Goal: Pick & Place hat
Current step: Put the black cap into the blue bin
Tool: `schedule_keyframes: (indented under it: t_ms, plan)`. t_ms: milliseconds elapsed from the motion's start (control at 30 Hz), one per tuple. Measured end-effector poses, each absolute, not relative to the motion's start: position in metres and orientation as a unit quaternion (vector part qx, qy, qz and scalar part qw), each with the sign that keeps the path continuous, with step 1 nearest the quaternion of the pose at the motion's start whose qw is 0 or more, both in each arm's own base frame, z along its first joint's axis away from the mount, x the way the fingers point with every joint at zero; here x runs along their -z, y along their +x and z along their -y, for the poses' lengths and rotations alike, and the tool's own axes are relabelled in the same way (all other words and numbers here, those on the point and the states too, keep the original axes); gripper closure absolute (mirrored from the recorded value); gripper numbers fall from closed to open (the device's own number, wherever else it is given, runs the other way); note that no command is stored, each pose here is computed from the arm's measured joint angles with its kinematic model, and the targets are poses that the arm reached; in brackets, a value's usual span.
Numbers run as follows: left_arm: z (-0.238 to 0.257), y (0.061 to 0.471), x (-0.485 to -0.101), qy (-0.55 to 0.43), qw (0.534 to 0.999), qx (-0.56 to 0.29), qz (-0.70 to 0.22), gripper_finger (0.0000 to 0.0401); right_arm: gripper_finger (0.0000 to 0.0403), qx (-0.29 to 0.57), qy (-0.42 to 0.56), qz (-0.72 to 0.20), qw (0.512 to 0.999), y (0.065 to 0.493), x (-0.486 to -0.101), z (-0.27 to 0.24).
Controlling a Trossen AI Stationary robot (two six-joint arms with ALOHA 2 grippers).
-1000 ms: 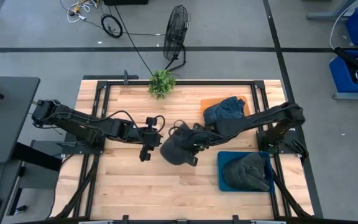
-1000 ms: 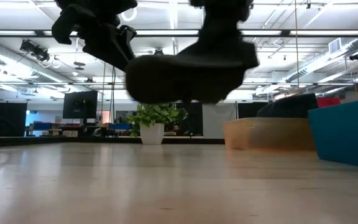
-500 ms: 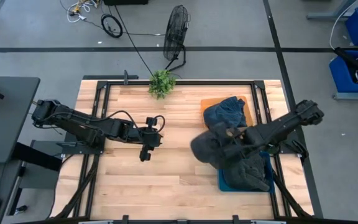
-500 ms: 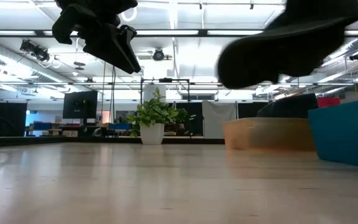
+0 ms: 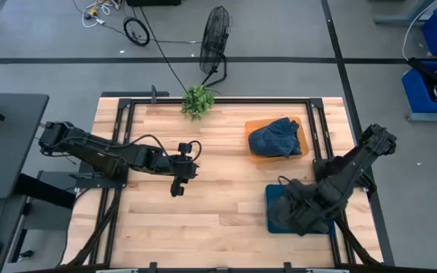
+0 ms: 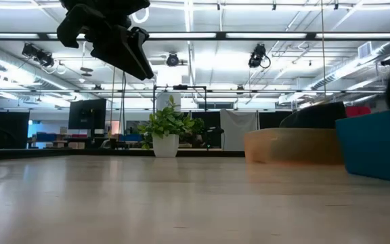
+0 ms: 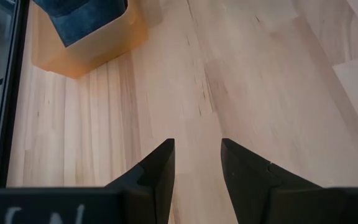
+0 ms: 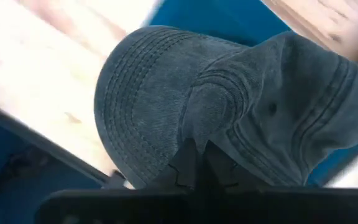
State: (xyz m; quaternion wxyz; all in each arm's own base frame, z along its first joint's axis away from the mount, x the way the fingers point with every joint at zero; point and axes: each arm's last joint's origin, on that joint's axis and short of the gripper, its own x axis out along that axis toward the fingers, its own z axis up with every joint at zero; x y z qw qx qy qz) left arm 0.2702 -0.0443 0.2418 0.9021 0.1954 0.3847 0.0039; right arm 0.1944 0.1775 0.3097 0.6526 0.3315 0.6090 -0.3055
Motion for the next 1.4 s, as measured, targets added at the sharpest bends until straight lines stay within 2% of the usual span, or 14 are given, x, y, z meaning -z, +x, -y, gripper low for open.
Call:
schedule_keyframes:
  t_ms: [167,233,367,467,767,1000,1200,1300,1400]
  plan:
    - [0.044,0.271,-0.242,0.195,0.904,-0.004,-0.381,0.0268,0.0398,0.372,0.308,-0.616,0.622,0.174,-0.308,-0.183]
    - [0.044,0.271,-0.242,0.194,0.904,-0.005,-0.381,0.0268,0.0398,0.384,0.299,-0.608,0.627,0.17,-0.305,-0.186]
    - [0.044,0.271,-0.242,0.187,0.905,-0.007,-0.381,0.0268,0.0398,0.374,0.296,-0.565,0.673,0.175,-0.291,-0.19]
    - [0.044,0.271,-0.242,0.183,0.906,-0.009,-0.381,0.0268,0.0398,0.356,0.303,-0.555,0.687,0.18,-0.272,-0.193]
    - [0.044,0.271,-0.242,0.16,0.91,-0.019,-0.382,0.0268,0.039,0.313,0.313,-0.599,0.667,0.178,-0.211,-0.192]
    - [0.044,0.271,-0.242,0.158,0.91,-0.019,-0.382,0.0268,0.032,0.296,0.279,-0.623,0.668,0.18,-0.211,-0.184]
    - [0.044,0.271,-0.243,0.156,0.912,-0.02,-0.38,0.0268,0.0255,0.251,0.287,-0.671,0.636,0.186,-0.216,-0.174]
    - [0.044,0.271,-0.243,0.137,0.916,-0.029,-0.377,0.0268,0.0235,0.226,0.281,-0.686,0.632,0.188,-0.226,-0.169]
    - [0.044,0.268,-0.248,0.118,0.922,-0.037,-0.367,0.0268,0.0223,0.213,0.277,-0.675,0.65,0.191,-0.247,-0.165]
